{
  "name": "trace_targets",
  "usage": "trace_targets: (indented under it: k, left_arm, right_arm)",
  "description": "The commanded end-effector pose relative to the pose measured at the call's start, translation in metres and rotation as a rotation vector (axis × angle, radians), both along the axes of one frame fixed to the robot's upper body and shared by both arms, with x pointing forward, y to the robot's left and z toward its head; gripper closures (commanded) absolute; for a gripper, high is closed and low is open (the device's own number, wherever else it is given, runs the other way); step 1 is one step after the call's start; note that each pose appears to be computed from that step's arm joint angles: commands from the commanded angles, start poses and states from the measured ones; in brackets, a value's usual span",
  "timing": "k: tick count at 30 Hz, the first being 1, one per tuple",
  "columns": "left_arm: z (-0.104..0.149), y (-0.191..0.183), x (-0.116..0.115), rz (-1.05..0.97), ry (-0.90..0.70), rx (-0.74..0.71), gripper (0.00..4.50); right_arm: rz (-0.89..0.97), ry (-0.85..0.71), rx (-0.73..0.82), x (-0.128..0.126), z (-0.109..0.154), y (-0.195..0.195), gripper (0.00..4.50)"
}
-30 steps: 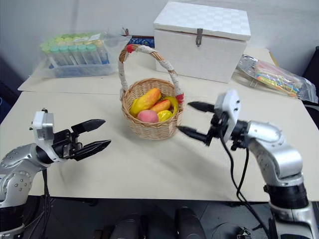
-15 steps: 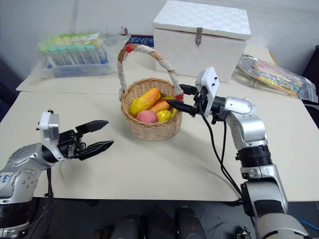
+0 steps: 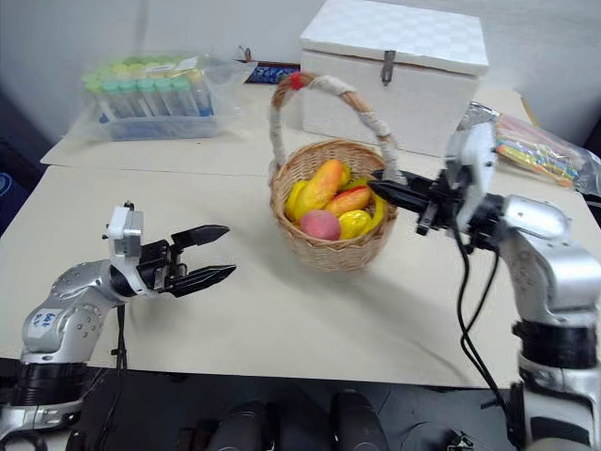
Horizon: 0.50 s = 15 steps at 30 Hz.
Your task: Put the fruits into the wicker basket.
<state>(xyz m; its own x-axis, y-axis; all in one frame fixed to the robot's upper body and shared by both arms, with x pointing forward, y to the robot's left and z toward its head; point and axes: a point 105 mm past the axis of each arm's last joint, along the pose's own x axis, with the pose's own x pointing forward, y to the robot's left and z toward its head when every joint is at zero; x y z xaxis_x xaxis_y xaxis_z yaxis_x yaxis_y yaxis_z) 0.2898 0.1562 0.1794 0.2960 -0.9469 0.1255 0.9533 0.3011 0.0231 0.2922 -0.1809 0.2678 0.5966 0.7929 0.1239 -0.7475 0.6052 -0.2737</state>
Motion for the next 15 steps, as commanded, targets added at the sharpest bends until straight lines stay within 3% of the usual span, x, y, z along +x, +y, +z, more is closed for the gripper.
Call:
trace_targets:
  k: [1, 7, 14, 15]
  left_arm:
    - [0.001, -0.008, 0.004, -0.054, -0.018, 0.007, 0.0]
    - [0.005, -0.015, 0.011, -0.109, -0.034, 0.002, 0.0]
    - [0.01, -0.025, 0.014, -0.162, -0.051, 0.009, 0.0]
    - [0.011, -0.025, 0.014, -0.166, -0.052, 0.013, 0.0]
  right_arm:
    - [-0.227, -0.117, 0.038, -0.024, 0.026, -0.042, 4.31]
    - [-0.618, -0.144, 0.084, -0.046, 0.006, -0.124, 4.31]
    - [-0.696, -0.053, 0.14, -0.046, -0.027, -0.168, 4.31]
    - [-0.709, -0.039, 0.14, -0.046, -0.029, -0.177, 3.96]
